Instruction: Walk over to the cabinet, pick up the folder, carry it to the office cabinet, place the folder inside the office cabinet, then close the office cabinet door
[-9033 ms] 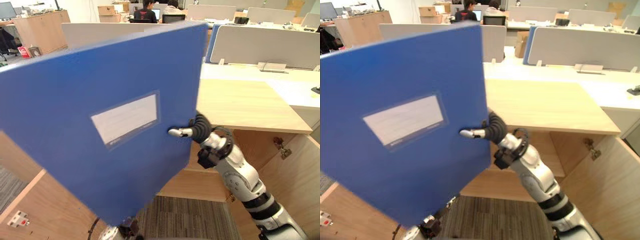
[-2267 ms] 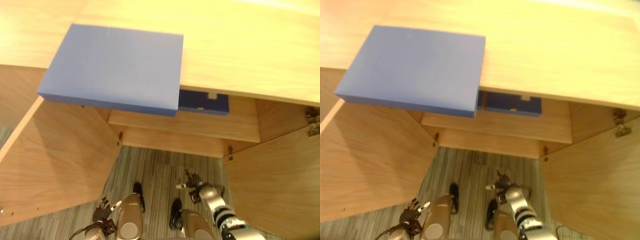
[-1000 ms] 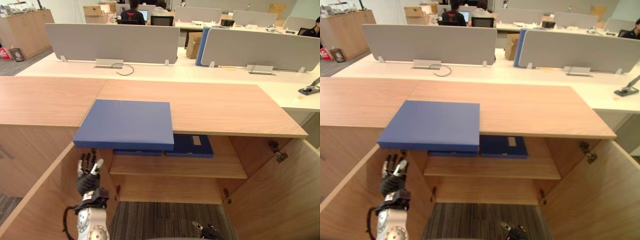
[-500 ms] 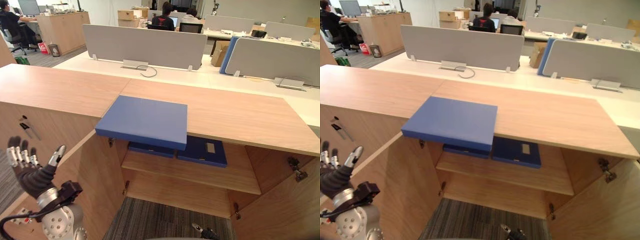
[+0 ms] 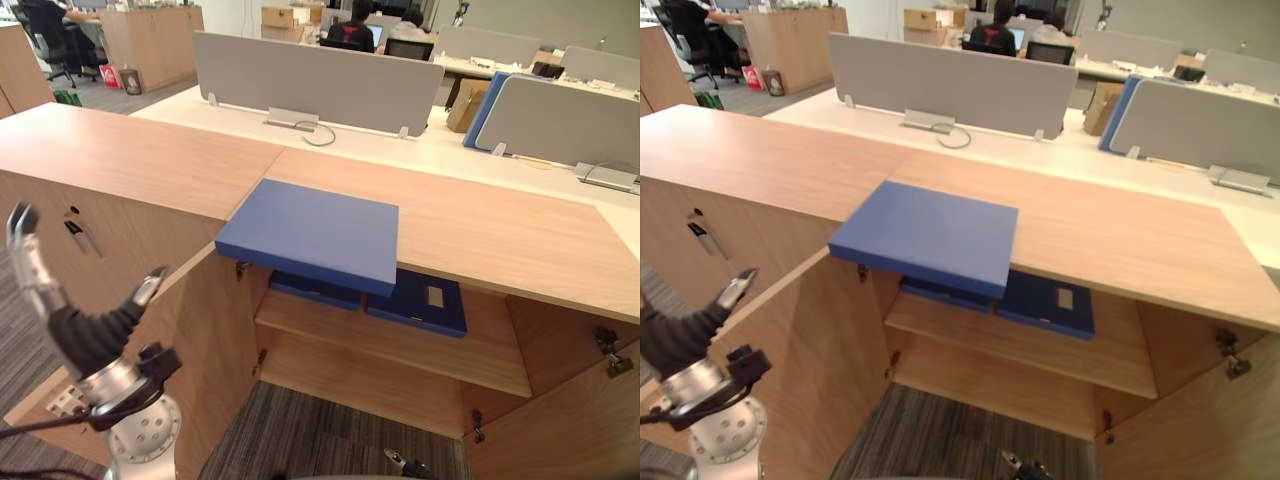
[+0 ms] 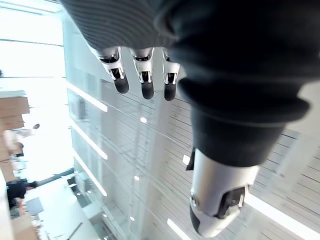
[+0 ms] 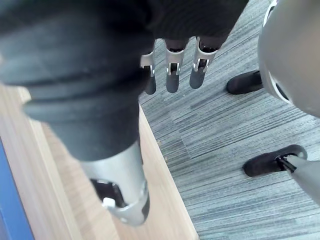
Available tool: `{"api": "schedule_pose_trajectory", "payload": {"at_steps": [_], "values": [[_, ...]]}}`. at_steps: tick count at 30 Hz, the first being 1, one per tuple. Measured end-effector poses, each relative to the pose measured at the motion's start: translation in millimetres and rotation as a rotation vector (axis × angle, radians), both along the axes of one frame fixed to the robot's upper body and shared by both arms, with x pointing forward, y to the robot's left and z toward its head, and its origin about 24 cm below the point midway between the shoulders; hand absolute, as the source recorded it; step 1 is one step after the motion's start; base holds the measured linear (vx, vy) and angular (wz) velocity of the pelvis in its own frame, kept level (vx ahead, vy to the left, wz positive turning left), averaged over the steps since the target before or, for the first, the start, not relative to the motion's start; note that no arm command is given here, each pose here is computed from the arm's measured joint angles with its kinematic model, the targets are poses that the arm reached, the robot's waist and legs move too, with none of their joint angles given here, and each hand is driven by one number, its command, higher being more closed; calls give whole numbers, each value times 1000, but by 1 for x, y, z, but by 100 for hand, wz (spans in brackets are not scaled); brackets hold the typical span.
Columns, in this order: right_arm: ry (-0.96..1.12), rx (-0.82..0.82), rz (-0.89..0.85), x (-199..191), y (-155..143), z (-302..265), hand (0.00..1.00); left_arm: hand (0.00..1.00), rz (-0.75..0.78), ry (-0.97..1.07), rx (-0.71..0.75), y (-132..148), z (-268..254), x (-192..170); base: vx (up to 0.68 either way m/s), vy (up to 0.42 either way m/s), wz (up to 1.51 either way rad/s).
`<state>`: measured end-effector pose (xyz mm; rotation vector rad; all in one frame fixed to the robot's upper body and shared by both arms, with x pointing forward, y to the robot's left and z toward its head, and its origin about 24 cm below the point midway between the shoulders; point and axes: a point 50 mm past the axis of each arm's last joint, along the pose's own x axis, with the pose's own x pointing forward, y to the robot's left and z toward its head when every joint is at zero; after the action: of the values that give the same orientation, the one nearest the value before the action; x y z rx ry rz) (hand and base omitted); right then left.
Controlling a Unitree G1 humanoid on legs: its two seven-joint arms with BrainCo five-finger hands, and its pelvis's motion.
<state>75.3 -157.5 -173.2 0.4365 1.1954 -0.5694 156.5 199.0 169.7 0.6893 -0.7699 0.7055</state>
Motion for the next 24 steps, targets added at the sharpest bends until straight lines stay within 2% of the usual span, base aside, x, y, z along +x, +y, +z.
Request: {"api": "schedule_pose_trajectory", "payload": {"at_steps": [4,16,24], "values": [[6,-10,-3,0,-2,-1,0,0,-105,-19,260,-16,8,8,54,-12,-7],[47,-47,13,-6,-17,-2,0,0,-127,182,577,-7,-14,30,6,-15,-11],[51,-74,43,-8,-27,-2,0,0,-205,262,737,-6,-22,37,-29,-7,-4]]}}
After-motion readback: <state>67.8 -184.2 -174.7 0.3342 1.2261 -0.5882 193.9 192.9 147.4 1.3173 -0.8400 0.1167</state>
